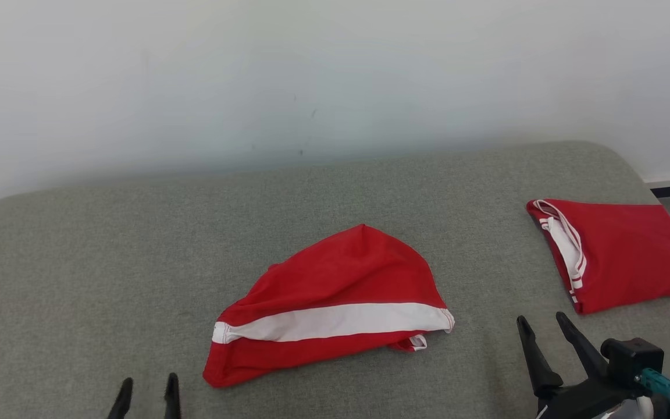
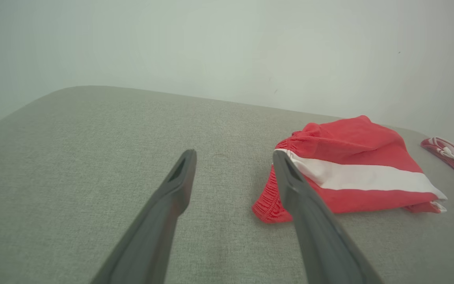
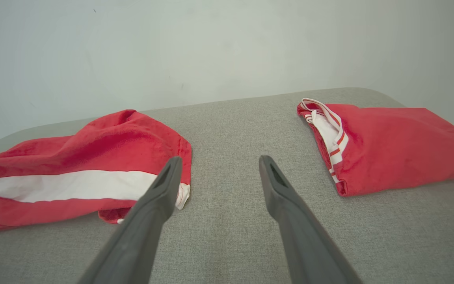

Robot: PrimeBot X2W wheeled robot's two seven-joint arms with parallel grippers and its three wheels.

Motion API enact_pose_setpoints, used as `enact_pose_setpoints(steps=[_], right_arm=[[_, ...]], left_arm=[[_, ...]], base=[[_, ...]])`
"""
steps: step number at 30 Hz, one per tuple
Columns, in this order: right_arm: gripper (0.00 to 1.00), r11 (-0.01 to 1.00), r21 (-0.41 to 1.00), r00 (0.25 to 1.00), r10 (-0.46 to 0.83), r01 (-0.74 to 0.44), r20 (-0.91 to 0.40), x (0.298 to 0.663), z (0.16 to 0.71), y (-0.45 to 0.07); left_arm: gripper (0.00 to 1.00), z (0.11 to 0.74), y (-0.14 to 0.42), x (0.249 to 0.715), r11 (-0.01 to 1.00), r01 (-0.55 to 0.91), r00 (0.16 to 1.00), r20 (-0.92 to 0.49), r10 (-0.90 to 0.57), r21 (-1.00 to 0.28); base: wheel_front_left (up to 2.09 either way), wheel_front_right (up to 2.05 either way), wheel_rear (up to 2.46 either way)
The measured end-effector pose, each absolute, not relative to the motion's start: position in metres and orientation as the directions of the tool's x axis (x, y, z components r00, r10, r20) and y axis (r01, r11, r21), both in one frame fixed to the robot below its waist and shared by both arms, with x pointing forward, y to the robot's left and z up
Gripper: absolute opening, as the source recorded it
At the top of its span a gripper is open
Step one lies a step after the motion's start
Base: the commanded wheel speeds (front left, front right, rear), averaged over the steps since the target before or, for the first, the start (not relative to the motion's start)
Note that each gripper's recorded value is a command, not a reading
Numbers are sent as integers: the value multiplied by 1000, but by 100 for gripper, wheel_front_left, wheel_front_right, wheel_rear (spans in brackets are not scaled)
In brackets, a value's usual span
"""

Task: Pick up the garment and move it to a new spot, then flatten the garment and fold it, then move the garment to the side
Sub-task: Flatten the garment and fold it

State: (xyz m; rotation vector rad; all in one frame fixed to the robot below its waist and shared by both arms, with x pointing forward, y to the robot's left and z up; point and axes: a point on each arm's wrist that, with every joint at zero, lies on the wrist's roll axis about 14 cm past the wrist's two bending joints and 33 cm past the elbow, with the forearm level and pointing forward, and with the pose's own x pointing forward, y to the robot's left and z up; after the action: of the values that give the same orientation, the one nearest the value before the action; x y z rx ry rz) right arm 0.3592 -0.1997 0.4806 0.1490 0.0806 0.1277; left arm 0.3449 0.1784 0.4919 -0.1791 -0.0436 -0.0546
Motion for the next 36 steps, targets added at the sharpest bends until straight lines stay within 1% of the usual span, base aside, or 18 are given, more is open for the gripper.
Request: enact_pose_setpoints(steps=[5, 10, 14, 19, 24, 25, 26, 27, 30, 36], right_arm=[[100, 977, 170, 983, 147, -127, -114, 369, 475, -193], [100, 969, 197, 958, 191, -149, -214, 379, 459, -174], [100, 963, 203, 949, 221, -176, -226, 388, 460, -161], [100, 961, 208, 938, 231, -180, -257, 398, 452, -157], [100, 958, 238, 930, 225, -158, -290, 410, 440, -157], [100, 957, 243, 926, 227, -156, -301, 412, 437, -156], [100, 956, 247, 923, 231, -157, -309, 414, 434, -153], [100, 955, 252, 919, 236, -159, -317, 415, 432, -151], [100, 950, 266, 906, 249, -161, -342, 420, 425, -145], [100, 939, 314, 873, 269, -143, -407, 422, 408, -136]], left_arm=[[100, 486, 148, 363, 973, 141, 989, -8, -145, -181], [100, 474, 132, 386, 968, 194, 971, -113, -213, -157], [100, 463, 120, 400, 961, 234, 949, -180, -258, -146], [100, 455, 113, 418, 956, 255, 930, -235, -283, -143], [100, 437, 112, 431, 961, 241, 910, -311, -272, -134], [67, 432, 111, 431, 962, 241, 905, -328, -271, -130], [12, 429, 110, 432, 961, 245, 902, -334, -274, -128], [0, 427, 108, 433, 960, 248, 899, -339, -278, -128], [0, 422, 107, 434, 959, 253, 895, -346, -283, -129], [0, 426, 106, 435, 961, 250, 913, -302, -275, -120]], base=[[0, 0, 0], [0, 0, 0], [0, 0, 0], [0, 0, 0], [0, 0, 0], [0, 0, 0], [0, 0, 0], [0, 0, 0], [0, 0, 0], [0, 0, 0]])
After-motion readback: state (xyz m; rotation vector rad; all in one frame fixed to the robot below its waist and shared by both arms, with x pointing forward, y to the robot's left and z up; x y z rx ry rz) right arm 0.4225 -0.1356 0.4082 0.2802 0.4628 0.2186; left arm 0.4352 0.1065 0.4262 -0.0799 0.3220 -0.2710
